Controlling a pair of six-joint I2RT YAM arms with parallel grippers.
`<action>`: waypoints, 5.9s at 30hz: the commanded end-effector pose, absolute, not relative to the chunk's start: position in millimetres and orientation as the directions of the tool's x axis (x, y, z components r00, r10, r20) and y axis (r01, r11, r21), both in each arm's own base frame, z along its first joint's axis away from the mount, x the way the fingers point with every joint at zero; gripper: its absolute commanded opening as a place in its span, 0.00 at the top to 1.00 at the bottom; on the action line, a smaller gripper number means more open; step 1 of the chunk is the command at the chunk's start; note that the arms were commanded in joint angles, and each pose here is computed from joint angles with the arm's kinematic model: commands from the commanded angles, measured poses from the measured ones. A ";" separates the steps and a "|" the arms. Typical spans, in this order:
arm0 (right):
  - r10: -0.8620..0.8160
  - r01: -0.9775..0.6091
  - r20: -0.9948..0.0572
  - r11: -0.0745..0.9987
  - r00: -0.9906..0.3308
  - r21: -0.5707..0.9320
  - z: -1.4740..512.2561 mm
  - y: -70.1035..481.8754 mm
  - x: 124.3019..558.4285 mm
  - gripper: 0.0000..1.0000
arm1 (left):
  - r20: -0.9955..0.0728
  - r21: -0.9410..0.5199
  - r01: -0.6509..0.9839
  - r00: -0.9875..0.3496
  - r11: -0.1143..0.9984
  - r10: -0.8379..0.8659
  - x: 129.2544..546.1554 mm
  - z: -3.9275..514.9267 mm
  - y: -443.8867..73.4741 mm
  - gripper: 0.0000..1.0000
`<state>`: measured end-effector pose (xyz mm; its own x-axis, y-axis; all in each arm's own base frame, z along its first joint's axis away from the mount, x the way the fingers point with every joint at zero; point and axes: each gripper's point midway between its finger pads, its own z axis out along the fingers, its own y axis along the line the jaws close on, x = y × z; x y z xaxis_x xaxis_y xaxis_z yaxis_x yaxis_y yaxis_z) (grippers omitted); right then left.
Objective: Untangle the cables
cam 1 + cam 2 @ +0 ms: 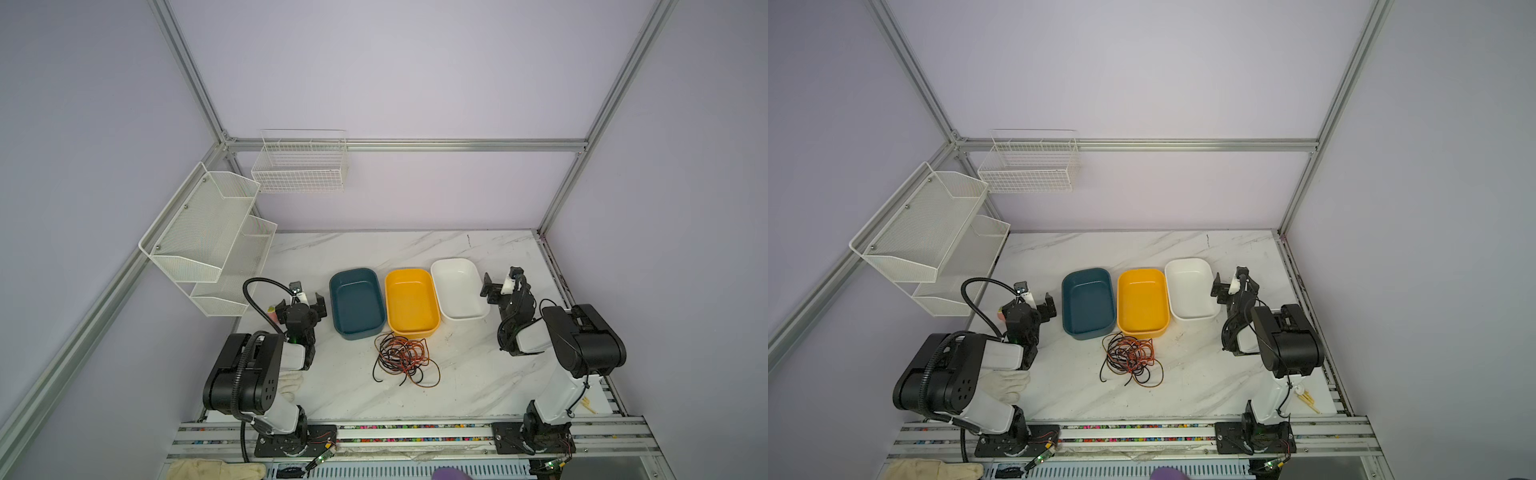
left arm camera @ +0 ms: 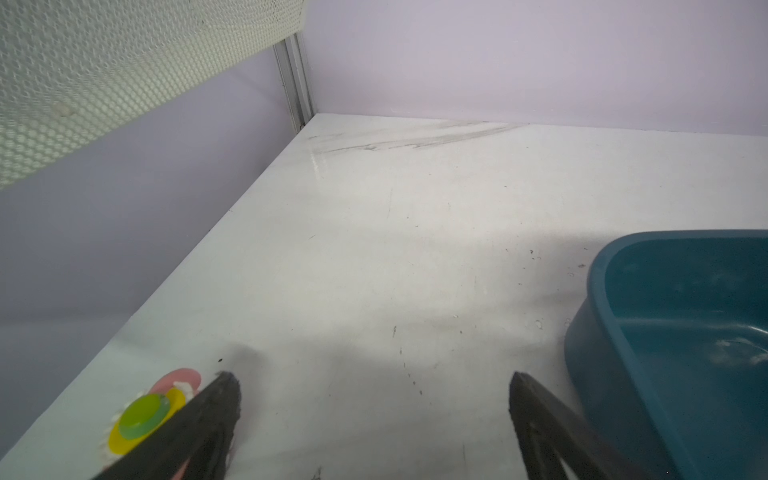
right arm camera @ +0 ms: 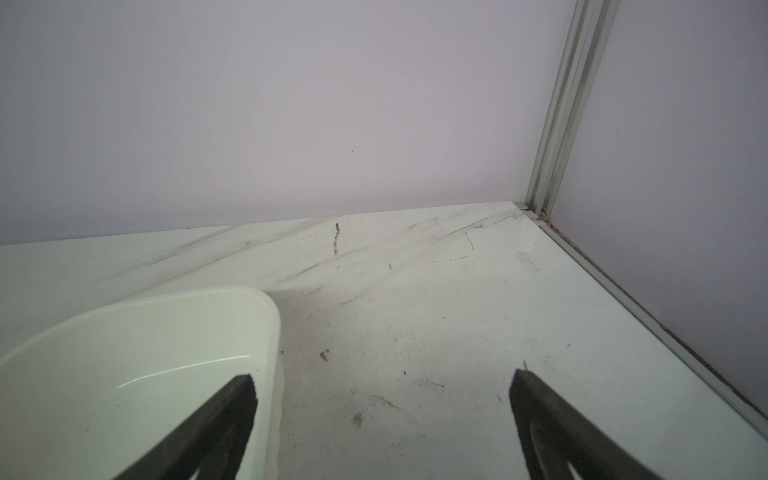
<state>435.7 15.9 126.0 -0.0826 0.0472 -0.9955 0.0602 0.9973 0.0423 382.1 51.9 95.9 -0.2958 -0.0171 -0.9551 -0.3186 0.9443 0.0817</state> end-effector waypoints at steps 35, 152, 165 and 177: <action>0.036 0.076 -0.999 0.997 -0.039 0.033 139.6 12.1 437.4 0.02 | -0.973 0.069 -0.327 -0.230 0.943 -0.009 393.3 116.3 53.7 0.00; -0.106 -0.454 -0.626 0.781 -0.773 0.429 69.6 343.4 183.7 0.85 | -0.396 -0.631 -0.058 -0.833 0.773 -0.386 244.8 95.2 -166.4 0.00; -0.087 -0.614 -0.728 0.610 -0.680 0.501 145.6 354.4 168.3 1.00 | -0.383 -0.694 -0.022 -0.835 0.720 -0.395 243.0 92.6 -180.8 0.01; -0.018 -0.675 -0.793 0.539 -0.608 0.505 193.5 343.2 162.0 1.00 | -0.385 -0.791 0.067 -0.828 0.608 -0.409 244.3 114.0 -200.8 0.08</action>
